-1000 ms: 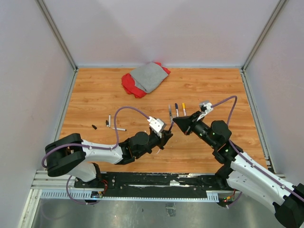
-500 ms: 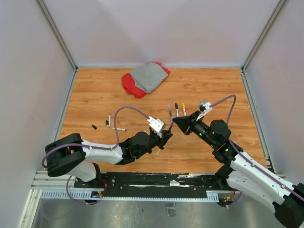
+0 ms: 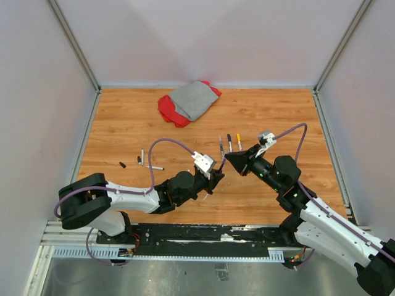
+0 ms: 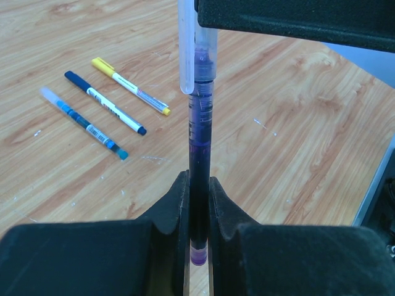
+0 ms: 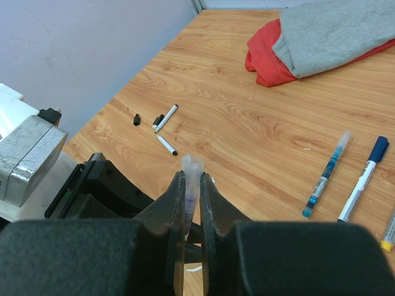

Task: Insert the pens into the pen caps
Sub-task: Insert the pen cap onto the pen.

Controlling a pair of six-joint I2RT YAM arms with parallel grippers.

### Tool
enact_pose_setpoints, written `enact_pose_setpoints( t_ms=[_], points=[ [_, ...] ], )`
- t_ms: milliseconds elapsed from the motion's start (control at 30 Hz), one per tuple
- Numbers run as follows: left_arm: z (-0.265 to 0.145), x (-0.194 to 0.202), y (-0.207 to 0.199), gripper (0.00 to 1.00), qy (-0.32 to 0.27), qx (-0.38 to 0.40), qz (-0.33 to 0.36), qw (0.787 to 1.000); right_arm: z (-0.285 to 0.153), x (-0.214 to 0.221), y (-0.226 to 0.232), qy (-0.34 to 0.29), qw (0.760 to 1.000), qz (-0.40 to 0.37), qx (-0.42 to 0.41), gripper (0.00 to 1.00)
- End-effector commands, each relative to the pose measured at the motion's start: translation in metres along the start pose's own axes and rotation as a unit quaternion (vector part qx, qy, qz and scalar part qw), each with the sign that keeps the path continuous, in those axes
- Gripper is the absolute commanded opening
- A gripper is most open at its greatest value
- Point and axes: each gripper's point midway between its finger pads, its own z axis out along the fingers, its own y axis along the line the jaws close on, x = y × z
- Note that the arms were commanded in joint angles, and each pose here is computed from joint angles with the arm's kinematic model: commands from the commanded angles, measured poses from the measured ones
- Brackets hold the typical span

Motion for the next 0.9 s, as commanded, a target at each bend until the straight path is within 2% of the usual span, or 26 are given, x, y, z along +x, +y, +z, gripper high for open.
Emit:
enact_pose_setpoints(
  t_ms=[0, 400, 500, 600, 700, 867],
  points=[
    [0.007, -0.035, -0.011, 0.01, -0.055, 0.008, -0.009, 0.998, -0.005, 0.012, -0.002, 0.03, 0.999, -0.015, -0.002, 0.1],
    [0.007, -0.035, -0.011, 0.01, -0.054, 0.007, -0.009, 0.998, -0.01, 0.01, 0.0, 0.024, 1.0, -0.015, -0.006, 0.3],
    [0.007, -0.034, -0.011, 0.0, -0.053, 0.007, -0.008, 0.999, -0.013, 0.006, 0.002, 0.015, 1.0, -0.013, -0.008, 0.38],
    [0.008, -0.035, -0.011, 0.0, -0.054, 0.007, -0.009, 0.998, -0.015, -0.003, 0.002, 0.003, 1.0, -0.008, -0.001, 0.53],
    [0.008, -0.035, -0.011, 0.0, -0.054, 0.006, -0.01, 0.998, -0.017, -0.013, 0.003, -0.014, 1.0, -0.003, 0.004, 0.64],
    [0.007, -0.035, -0.01, 0.0, -0.054, 0.004, -0.009, 0.999, -0.019, -0.03, 0.0, -0.036, 0.999, 0.004, 0.025, 0.71]
  ],
)
